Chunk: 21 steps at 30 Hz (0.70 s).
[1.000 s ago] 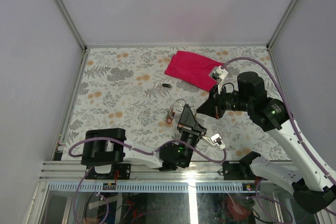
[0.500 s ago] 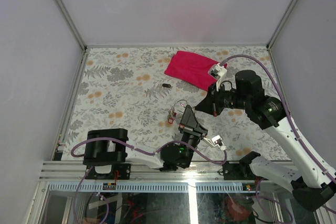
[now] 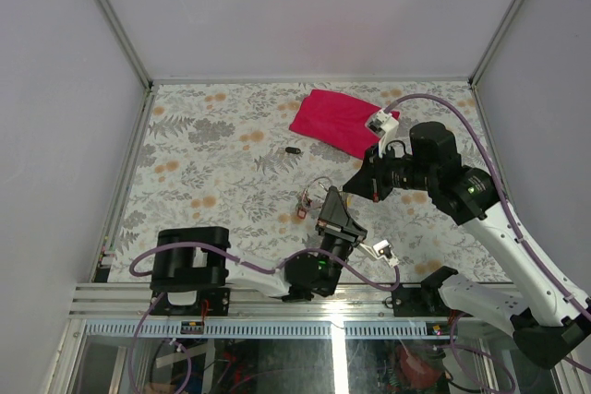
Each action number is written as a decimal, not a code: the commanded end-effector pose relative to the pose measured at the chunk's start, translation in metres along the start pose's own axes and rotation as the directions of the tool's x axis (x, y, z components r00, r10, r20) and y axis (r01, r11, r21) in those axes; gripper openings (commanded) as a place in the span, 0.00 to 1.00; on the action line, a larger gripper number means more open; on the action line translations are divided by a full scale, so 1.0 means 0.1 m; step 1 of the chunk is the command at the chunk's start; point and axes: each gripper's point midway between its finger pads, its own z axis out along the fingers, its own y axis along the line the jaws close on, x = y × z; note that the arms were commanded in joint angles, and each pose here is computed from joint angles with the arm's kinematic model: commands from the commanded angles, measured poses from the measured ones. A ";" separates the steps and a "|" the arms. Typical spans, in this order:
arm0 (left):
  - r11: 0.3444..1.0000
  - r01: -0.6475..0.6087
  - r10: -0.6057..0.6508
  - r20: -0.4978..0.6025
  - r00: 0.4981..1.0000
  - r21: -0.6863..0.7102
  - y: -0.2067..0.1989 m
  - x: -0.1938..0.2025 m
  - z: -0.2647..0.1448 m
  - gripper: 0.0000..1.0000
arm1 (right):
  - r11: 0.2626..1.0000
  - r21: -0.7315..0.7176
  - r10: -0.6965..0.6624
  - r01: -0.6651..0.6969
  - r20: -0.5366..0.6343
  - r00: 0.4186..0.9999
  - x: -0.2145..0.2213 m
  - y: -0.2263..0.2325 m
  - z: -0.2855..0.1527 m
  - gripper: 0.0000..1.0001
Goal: Put the keys on the keyring
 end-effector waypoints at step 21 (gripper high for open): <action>0.997 -0.027 0.027 -0.008 1.000 -0.068 0.23 -0.04 0.02 0.00 | 0.994 0.098 0.050 -0.047 -0.032 0.998 0.01 -0.14 0.01 0.00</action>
